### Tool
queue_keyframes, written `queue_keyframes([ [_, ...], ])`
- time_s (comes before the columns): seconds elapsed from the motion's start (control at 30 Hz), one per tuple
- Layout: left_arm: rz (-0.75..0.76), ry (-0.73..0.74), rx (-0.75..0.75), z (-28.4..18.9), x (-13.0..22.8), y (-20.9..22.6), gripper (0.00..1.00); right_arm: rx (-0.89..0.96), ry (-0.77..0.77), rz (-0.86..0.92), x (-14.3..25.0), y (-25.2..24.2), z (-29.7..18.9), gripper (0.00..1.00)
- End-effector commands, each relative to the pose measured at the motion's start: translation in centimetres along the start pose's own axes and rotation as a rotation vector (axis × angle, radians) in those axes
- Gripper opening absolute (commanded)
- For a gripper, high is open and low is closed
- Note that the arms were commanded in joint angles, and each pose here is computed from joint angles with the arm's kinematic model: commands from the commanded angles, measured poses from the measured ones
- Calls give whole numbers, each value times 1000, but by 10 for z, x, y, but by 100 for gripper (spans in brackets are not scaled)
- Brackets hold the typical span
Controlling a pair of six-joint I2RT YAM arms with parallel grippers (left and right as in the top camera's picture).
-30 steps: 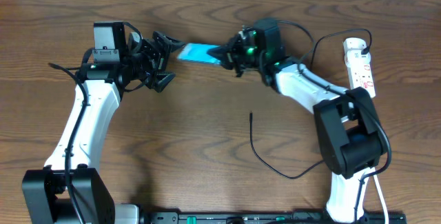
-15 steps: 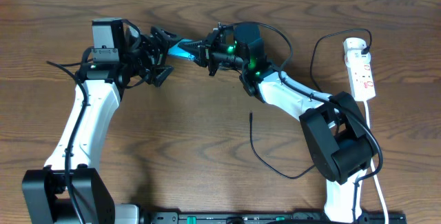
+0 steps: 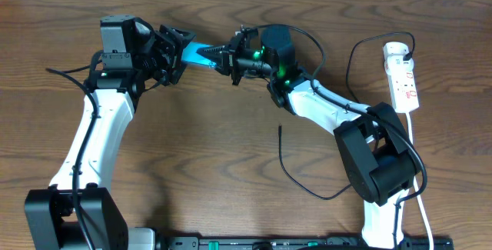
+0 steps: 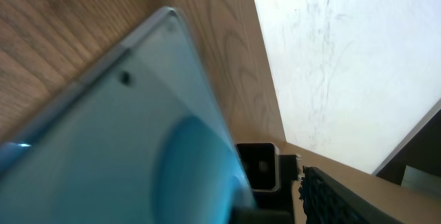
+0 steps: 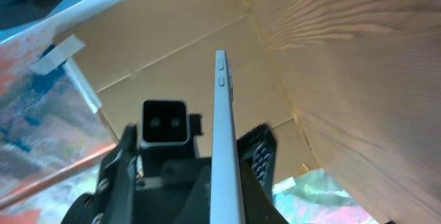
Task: Plug charger to phone and switch on socket
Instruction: 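Rotate the smartphone between both grippers, turning its bottom edge toward the right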
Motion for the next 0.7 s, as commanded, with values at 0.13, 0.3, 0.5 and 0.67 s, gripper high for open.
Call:
queue_keyframes([
  [0.13,-5,-36,-6,0,-4,-1,56,-87,74,-20,17,22,3,1],
  [0.3,13,-48,21,-1,-6,-5,39,-83,76,27,17,22,3,1],
  [0.5,37,-58,59,-1,-7,-12,39,-71,75,79,17,20,4,1],
  [0.67,55,-52,91,-1,-8,-18,31,-70,75,85,20,19,6,1],
])
Point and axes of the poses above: each gripper's point midway between its finger pads, its own z axis out along the fingers, its own y axis along the line the jaws close on, x = y × z, the point moved 8 cm from there along -z, back along the fingers, and after that the axes turned 1 degree about -z, right-handed, at the moved point
